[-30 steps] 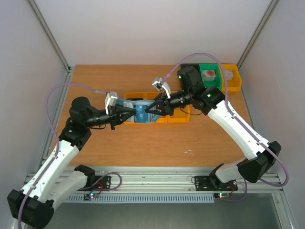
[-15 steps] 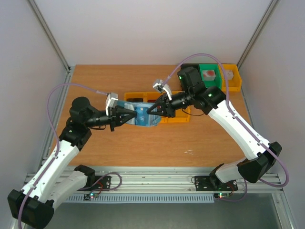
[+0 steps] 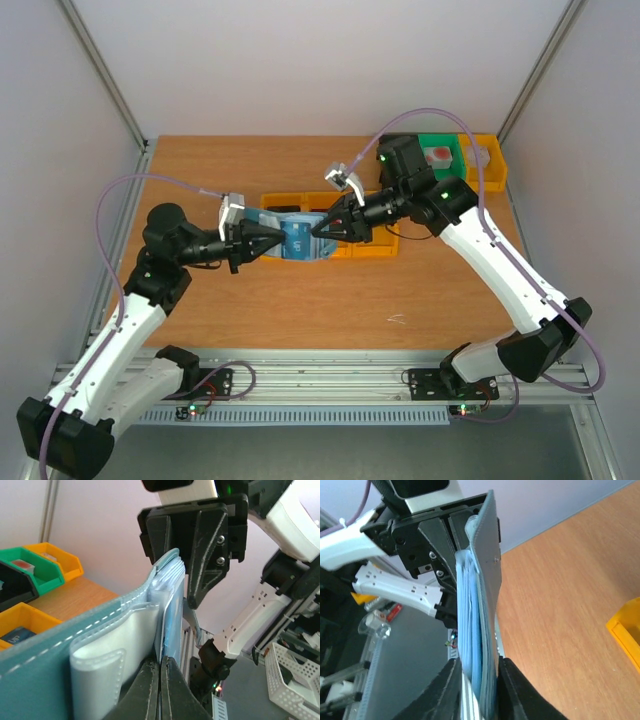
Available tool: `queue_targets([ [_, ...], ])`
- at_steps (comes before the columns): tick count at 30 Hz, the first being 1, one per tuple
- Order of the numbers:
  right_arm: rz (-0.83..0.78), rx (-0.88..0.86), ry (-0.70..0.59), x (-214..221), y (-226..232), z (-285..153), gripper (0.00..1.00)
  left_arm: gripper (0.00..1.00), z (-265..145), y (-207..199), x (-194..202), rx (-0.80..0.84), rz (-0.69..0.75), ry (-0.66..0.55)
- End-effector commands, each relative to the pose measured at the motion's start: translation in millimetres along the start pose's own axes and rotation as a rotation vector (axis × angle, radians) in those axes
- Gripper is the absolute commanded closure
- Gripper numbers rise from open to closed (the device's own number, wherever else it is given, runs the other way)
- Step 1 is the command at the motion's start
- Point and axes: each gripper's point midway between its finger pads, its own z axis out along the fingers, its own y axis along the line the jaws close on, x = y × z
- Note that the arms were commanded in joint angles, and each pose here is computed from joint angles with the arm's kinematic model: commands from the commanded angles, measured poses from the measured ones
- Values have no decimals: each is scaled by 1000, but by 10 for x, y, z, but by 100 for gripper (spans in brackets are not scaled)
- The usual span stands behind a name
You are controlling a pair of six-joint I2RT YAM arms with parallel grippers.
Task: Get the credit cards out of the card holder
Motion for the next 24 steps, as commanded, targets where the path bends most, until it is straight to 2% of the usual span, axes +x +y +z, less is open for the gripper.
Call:
queue_targets([
  [1,46,-22,-62,-50,20,-100,75,100,-40,85,-187,-33,27,-82],
  [4,55,-22,-67,-37,-1,-85,70,100,-39,79,-197,-27,19,-88],
  [8,60,-3,-71,-41,-32,-87,71,100,-40,75,-194,-25,22,-88],
  [13,79,-34,-99,-92,-57,-33,67,100,-34,103,-211,-33,20,-97],
  [14,80,-29,-102,-90,-77,-22,69,100,-32,106,-216,-33,18,-99],
  [19,77,-16,-102,-71,-95,-16,96,100,-35,104,-224,-34,13,-102],
  [24,51,-16,-113,-119,-43,-53,99,100,-23,61,-196,0,24,-85],
])
